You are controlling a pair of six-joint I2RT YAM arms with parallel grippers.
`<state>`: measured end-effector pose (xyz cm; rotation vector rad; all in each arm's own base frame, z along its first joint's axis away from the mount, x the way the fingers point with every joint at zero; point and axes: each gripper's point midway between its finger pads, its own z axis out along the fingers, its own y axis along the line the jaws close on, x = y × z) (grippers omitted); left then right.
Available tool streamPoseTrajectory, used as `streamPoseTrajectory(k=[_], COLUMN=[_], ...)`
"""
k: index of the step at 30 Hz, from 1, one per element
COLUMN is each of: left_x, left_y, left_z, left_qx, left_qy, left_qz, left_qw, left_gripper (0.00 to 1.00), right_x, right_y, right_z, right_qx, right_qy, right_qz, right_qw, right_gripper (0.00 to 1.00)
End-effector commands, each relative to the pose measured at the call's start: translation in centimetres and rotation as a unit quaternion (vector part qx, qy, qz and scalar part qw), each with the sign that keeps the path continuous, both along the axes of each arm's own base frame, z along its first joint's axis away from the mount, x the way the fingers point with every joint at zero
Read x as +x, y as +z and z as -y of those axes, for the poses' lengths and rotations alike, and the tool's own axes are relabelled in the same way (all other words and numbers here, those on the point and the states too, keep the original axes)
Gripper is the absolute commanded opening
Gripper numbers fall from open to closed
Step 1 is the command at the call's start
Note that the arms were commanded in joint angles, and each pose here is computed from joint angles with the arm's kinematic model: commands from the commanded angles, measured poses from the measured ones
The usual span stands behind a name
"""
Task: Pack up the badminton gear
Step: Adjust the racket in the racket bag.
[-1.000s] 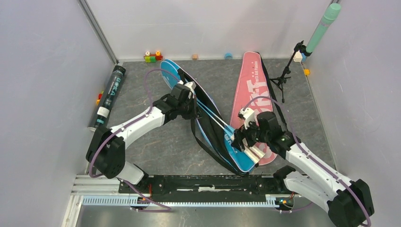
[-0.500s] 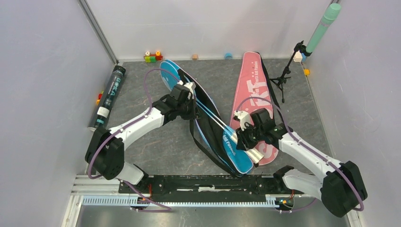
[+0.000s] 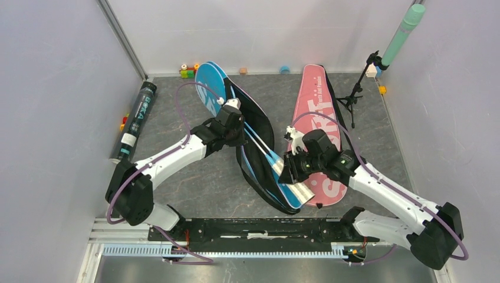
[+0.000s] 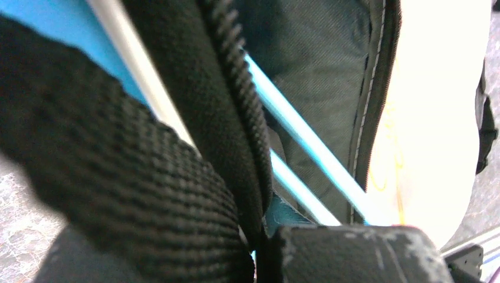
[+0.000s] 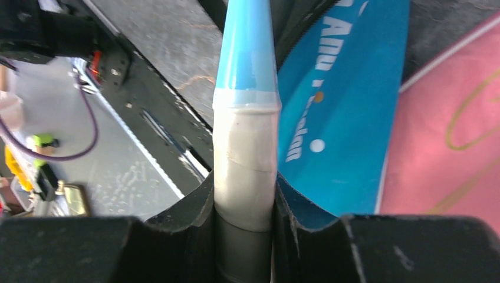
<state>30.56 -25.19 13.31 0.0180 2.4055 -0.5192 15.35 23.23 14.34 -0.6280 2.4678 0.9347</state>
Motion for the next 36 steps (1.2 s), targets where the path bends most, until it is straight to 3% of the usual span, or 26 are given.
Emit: streamPoseTrajectory(k=[1, 7, 9, 13, 19, 24, 28, 30, 31, 34, 36], left_x=[-0.1, -1.5, -2.2, -3.1, -4.6, -5.4, -5.9, -6.3, -6.4, -6.4, -6.7], left_y=[2.5, 2.6, 2.3, 2.5, 3.8, 4.2, 3.6, 3.1, 2.8, 2.1, 1.9], left_z=[1.4, 2.5, 2.4, 1.0, 1.0, 1.5, 2.3, 3.1, 3.6, 4.2, 4.6], left_qx=[-0.028, -0.035, -0.038, -0.032, -0.053, -0.062, -0.072, -0.082, -0.086, -0.094, -0.101], left_qy=[0.024, 0.007, 0.003, 0.014, -0.011, -0.039, -0.061, -0.079, -0.087, -0.098, -0.110], left_qz=[0.017, 0.006, -0.003, -0.002, -0.002, -0.007, -0.025, -0.041, -0.048, -0.065, -0.076], left_qw=[0.999, 0.999, 0.999, 0.999, 0.999, 0.997, 0.995, 0.993, 0.991, 0.989, 0.986], left_gripper=[0.02, 0.02, 0.02, 0.02, 0.02, 0.02, 0.02, 0.02, 0.02, 0.02, 0.02], right_x=[4.5, 6.4, 6.9, 9.6, 12.6, 14.5, 15.9, 16.4, 16.6, 17.0, 17.8], right_y=[14.7, 11.8, 10.2, 5.9, 3.2, 4.0, 4.7, 4.2, 3.6, 1.3, 0.5], right_z=[-6.5, -8.9, -9.7, -8.0, -2.5, 0.5, 1.7, 1.4, 0.9, -0.5, -0.2], right_qx=[0.248, 0.244, 0.213, 0.086, -0.052, -0.160, -0.208, -0.218, -0.222, -0.222, -0.247], right_qy=[-0.029, -0.105, -0.114, -0.175, -0.286, -0.328, -0.348, -0.343, -0.330, -0.302, -0.309], right_qz=[0.187, 0.192, 0.197, 0.221, 0.273, 0.325, 0.362, 0.374, 0.376, 0.375, 0.386], right_qw=[0.950, 0.945, 0.950, 0.956, 0.917, 0.872, 0.839, 0.834, 0.837, 0.848, 0.833], right_gripper=[0.00, 0.00, 0.00, 0.00, 0.00, 0.03, 0.05, 0.08, 0.15, 0.14, 0.15])
